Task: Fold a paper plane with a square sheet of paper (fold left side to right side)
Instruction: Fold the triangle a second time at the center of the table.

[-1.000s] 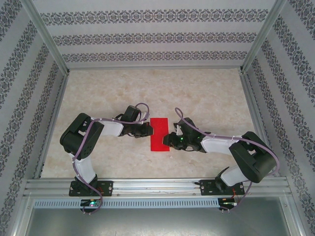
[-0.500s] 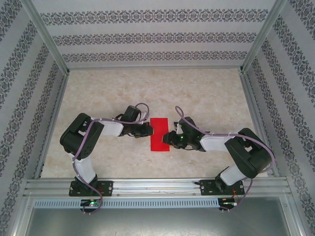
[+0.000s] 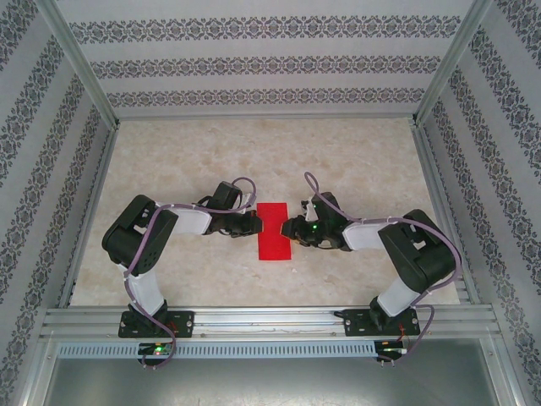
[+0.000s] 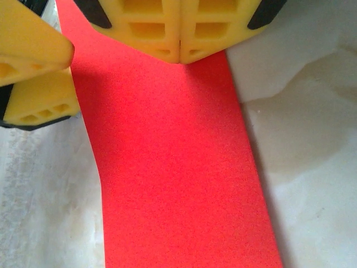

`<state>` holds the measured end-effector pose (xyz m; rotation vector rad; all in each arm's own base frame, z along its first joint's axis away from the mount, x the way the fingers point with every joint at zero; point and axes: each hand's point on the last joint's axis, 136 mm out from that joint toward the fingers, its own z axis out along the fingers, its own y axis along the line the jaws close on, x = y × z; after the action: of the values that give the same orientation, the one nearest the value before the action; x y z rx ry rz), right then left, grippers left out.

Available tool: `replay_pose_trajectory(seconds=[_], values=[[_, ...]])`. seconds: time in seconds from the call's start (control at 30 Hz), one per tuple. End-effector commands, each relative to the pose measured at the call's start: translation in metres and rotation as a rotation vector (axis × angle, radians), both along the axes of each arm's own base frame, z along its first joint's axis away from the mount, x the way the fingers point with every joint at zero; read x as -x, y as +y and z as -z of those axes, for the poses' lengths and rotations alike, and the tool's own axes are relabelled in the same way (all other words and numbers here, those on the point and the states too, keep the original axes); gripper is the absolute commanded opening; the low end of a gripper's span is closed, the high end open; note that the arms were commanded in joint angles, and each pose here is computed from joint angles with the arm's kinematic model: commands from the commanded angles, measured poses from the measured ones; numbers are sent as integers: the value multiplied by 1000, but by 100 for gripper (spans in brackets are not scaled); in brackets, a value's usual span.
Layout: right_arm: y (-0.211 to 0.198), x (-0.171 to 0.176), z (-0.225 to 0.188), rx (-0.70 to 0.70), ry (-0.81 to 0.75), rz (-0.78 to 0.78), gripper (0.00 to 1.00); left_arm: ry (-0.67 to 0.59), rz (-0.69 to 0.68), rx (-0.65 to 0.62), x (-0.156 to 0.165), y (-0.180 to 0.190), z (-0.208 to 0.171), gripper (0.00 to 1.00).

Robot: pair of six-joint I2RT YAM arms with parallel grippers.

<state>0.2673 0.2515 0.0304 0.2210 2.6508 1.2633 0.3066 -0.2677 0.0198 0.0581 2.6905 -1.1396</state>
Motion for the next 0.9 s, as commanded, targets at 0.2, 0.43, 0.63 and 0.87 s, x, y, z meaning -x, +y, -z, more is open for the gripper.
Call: replay_pose_trajectory(seconds=[0.2,0.43,0.63,0.87], values=[[5,-18,-4,-54,-23,-44,33,48,3,-71,17,12,12,0],[5,-22,3,-70,5,-60,28,13,10,-72,10,10,5,0],[3,-18,0,-76,6,-57,17,-16,11,-69,2,9,-3,4],[1,-13,-7,-89,8,-46,5,-93,14,-57,-9,9,-30,13]])
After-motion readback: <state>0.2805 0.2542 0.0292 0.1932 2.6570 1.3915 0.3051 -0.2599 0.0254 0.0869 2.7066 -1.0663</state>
